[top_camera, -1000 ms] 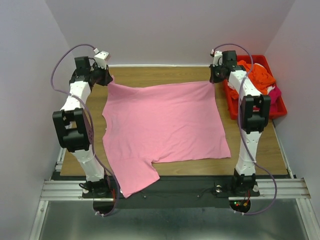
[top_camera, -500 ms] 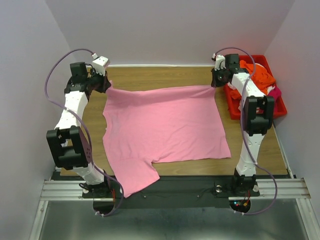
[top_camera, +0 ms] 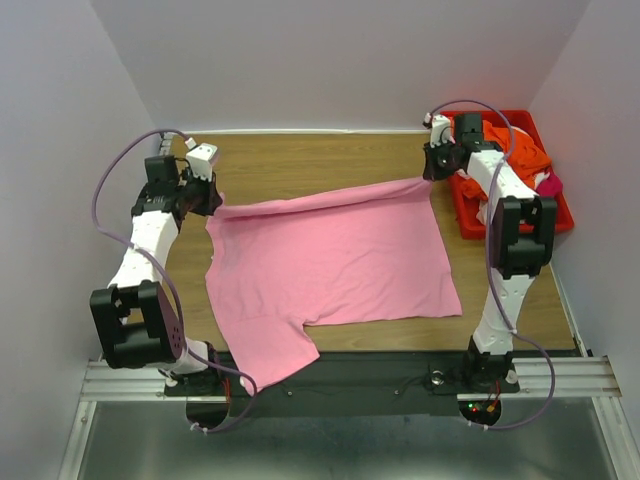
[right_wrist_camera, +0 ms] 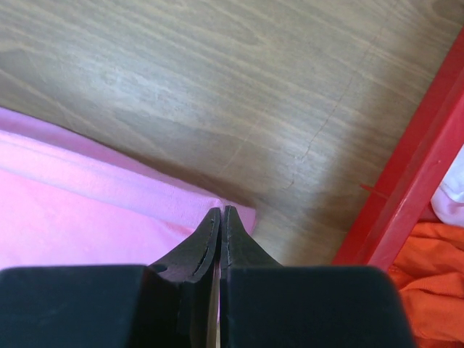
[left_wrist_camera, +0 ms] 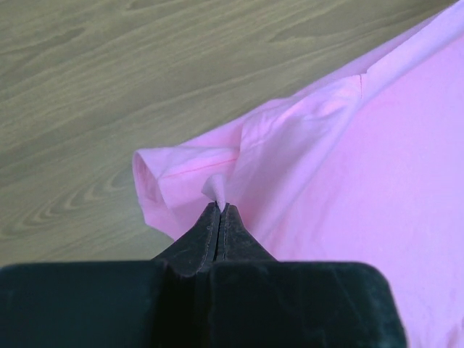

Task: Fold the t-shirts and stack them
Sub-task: Fold the tshirt

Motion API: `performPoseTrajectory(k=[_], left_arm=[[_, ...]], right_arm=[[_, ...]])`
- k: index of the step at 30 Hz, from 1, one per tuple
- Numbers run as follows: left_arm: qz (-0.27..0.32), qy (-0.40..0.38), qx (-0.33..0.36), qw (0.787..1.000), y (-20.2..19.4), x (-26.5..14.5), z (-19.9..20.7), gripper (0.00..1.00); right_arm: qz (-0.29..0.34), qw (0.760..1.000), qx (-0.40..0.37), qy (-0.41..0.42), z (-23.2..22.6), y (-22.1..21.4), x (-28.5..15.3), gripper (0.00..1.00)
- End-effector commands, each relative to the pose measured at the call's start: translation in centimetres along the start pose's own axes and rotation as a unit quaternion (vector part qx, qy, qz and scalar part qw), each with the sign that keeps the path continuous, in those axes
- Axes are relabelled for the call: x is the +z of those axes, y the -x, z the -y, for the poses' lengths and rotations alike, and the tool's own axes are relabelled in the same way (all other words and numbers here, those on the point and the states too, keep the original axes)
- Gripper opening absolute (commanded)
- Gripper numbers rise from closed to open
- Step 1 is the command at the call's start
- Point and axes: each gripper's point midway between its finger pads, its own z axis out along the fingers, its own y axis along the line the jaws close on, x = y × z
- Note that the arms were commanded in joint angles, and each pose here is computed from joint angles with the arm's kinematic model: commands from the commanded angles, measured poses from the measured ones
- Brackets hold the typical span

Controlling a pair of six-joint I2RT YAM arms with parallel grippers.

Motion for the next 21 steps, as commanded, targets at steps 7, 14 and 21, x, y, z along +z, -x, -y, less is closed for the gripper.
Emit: performPoseTrajectory(k=[7,14,21], left_arm=[[0.002,0.008,0.017,1.0,-1.7,-2.8,1.6,0.0],[-0.029,0.003,0.012,1.0,-5.0,-2.8,2.3,0.0],[-0.058,0.011,0.013,0.998,-7.3,-2.0,1.8,0.0]], right_arm=[[0.023,0.999,-0.044,-0.006,0.7,0.3,-2.9,0.0],[0.002,0.998,-0.065,-0.001,0.5,-1.9,-2.8,0.01],[-0.025,0.997,-0.066,0.023,-0.7,-4.9,-2.2,0.01]])
